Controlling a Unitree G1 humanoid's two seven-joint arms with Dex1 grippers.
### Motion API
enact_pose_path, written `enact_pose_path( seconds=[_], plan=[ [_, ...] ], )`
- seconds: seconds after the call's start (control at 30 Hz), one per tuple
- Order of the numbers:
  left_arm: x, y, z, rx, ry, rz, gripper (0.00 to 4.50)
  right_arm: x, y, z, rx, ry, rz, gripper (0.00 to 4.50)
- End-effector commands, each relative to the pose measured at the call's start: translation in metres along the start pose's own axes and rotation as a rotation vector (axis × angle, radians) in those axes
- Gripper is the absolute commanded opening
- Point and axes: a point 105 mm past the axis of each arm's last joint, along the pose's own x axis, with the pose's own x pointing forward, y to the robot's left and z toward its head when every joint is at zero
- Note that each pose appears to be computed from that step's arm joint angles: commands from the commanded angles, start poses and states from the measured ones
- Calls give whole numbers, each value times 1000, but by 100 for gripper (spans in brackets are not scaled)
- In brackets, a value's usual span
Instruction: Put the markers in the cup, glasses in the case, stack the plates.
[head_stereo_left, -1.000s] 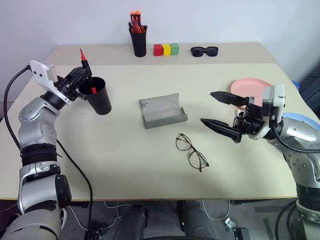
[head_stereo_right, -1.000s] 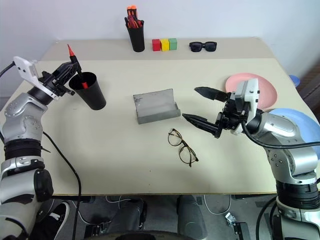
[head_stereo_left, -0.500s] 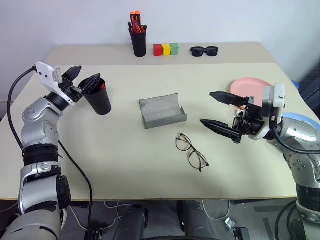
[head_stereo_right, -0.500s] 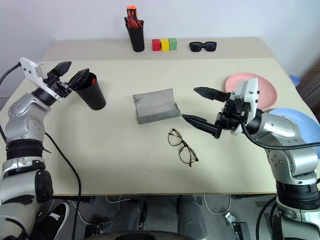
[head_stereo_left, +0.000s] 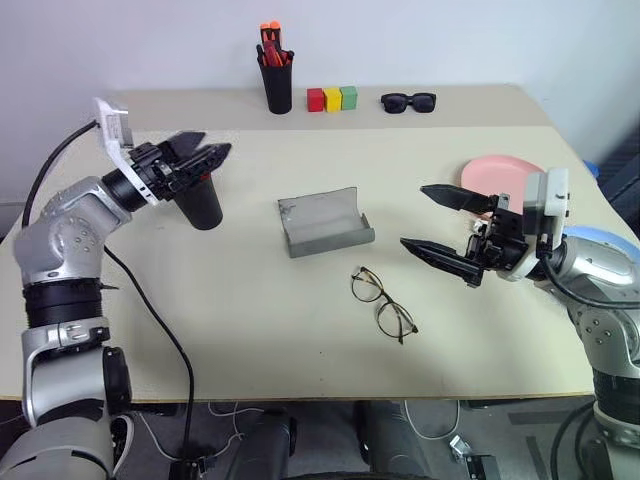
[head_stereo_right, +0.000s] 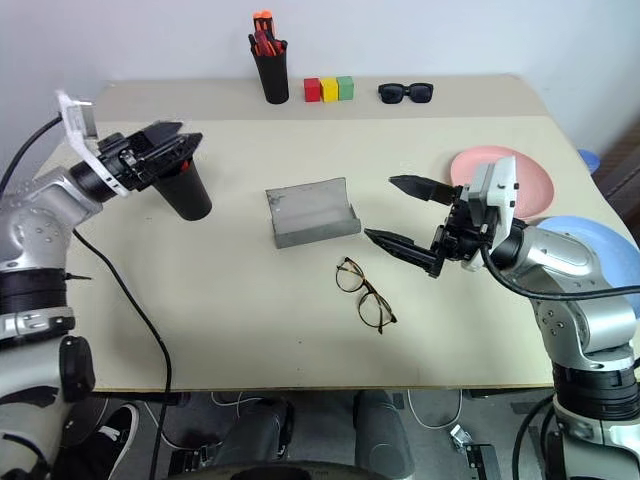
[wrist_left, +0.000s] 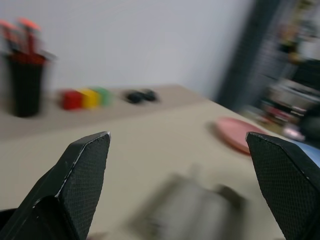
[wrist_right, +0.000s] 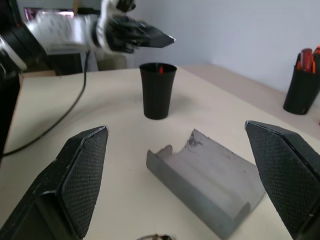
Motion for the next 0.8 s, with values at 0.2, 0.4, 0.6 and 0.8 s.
enact_pose_path(
  seconds=[0.2,0.4,0.6,0.8],
  plan=[
    [52,-37,-42,214,278,-246,445,-3,-3,9,-51,-31,-29,450],
    [94,-39,-95,333,351,-211,445,-5,0,7,-55,-27,-48,450],
    [95,-34,-114,317,405,-189,445,-9,1,6,-64,-16,-59,450],
    [89,-25,-117,330,439,-159,445,-13,2,-4,-78,41,-55,450]
  ],
)
